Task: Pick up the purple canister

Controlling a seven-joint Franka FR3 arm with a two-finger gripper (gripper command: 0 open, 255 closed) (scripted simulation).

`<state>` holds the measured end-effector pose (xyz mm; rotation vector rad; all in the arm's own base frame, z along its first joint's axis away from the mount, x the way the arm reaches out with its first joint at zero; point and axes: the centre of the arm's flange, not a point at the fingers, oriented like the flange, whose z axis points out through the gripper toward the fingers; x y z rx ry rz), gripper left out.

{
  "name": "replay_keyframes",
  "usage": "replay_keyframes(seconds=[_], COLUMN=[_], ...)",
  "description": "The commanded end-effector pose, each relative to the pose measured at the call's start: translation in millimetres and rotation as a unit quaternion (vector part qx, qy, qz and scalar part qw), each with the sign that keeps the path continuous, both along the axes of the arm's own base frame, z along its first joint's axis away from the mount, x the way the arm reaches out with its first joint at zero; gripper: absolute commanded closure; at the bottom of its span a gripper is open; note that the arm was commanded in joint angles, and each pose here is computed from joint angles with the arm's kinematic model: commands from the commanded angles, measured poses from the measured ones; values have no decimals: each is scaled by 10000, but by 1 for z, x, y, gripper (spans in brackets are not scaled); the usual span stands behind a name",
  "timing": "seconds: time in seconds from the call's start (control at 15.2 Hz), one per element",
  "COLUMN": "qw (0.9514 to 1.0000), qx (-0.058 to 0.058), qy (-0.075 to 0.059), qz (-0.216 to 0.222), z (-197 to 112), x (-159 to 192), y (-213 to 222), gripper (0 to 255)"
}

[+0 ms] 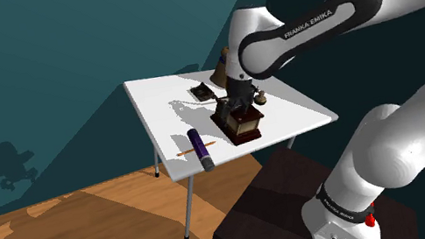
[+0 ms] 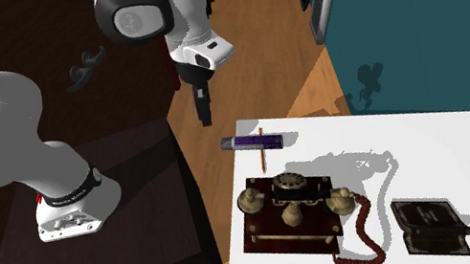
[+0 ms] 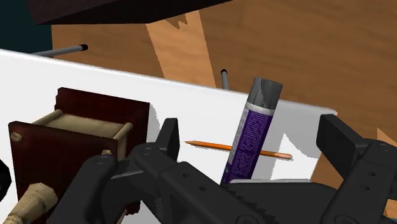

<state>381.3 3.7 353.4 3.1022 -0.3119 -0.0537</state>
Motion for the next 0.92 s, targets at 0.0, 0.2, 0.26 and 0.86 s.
replay_keyframes(seconds=[0.0,0.2,0.26,0.86], qw=[9999,9993,9990,9940], qx=[32,79,95,235], qy=[-91,-200,-237,-563], qz=[-128,-307,-367,-903], z=[-25,-58,-69,-166], x=[13,31,37,96], y=[0,1,1,0], gripper=[0,0,0,0])
